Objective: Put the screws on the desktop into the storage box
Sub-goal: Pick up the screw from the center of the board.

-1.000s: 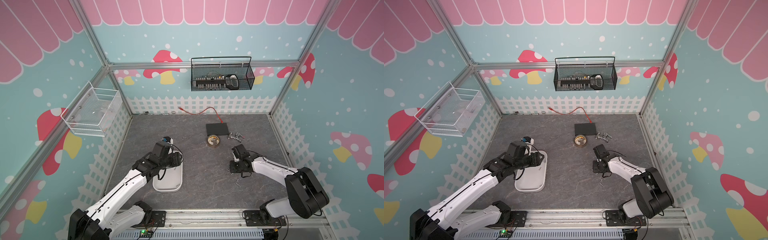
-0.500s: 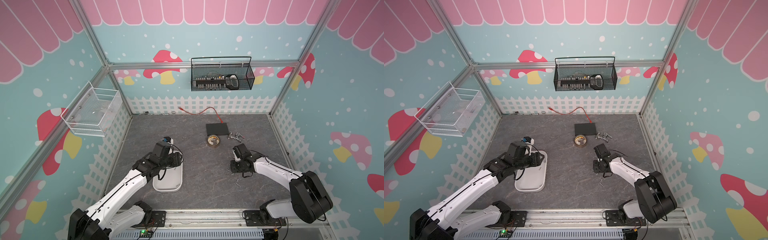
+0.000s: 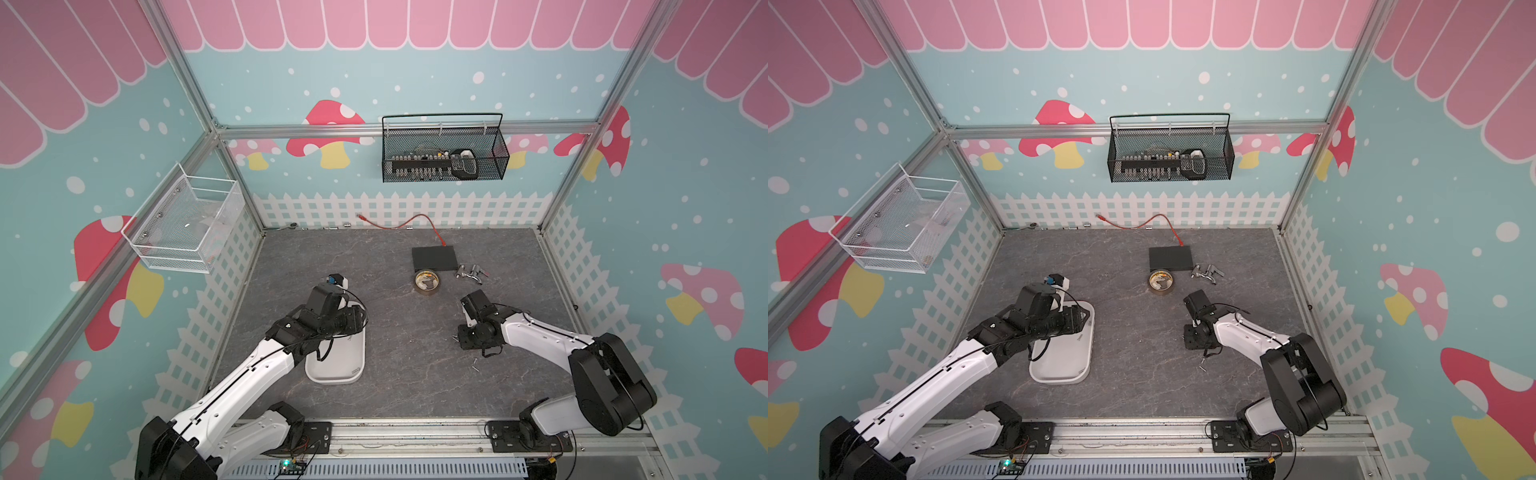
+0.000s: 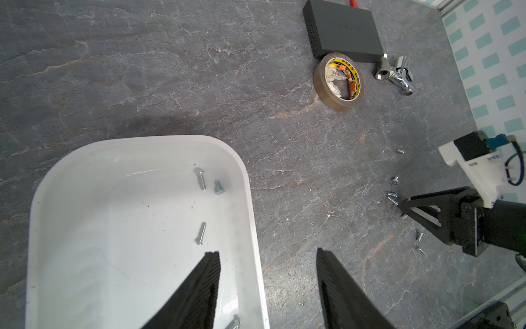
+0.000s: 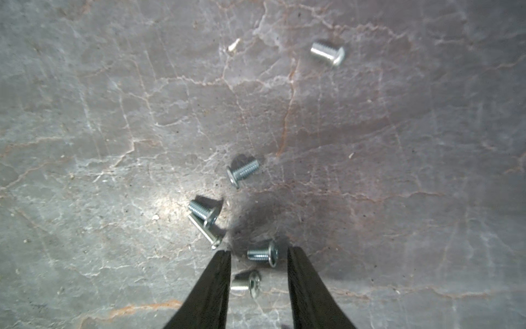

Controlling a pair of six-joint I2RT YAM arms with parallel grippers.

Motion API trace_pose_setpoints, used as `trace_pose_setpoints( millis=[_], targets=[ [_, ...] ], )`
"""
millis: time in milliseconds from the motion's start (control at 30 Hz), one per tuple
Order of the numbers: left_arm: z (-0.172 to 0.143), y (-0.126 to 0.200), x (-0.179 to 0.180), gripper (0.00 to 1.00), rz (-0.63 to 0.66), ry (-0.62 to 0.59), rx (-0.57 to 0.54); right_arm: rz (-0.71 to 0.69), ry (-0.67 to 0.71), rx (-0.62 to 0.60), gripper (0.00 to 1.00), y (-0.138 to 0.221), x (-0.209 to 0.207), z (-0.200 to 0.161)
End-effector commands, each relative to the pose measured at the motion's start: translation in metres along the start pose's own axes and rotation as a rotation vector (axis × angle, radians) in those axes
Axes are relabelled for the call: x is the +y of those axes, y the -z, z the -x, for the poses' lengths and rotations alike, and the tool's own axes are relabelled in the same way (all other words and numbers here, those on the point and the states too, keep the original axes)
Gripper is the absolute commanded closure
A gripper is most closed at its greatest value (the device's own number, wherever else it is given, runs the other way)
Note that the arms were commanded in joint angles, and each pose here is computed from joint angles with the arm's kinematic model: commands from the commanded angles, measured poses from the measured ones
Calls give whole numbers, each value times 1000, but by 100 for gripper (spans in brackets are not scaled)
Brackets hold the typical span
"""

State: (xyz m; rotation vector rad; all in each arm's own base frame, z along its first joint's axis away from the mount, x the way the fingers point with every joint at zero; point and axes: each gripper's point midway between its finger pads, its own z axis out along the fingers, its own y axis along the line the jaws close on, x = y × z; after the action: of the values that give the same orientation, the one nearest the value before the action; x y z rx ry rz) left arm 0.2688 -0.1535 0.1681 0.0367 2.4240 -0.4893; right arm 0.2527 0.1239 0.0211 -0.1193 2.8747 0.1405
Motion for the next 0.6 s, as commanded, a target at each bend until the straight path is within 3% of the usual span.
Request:
trace_pose_setpoints(
  millis=[0, 567],
  targets=[
    [-3, -1, 4, 41, 16, -1, -5, -44, 30, 53, 61, -7, -3, -11],
    [-3, 0, 3, 41, 18, -4, -9, -114, 71, 124, 74, -25, -8, -20]
  ],
)
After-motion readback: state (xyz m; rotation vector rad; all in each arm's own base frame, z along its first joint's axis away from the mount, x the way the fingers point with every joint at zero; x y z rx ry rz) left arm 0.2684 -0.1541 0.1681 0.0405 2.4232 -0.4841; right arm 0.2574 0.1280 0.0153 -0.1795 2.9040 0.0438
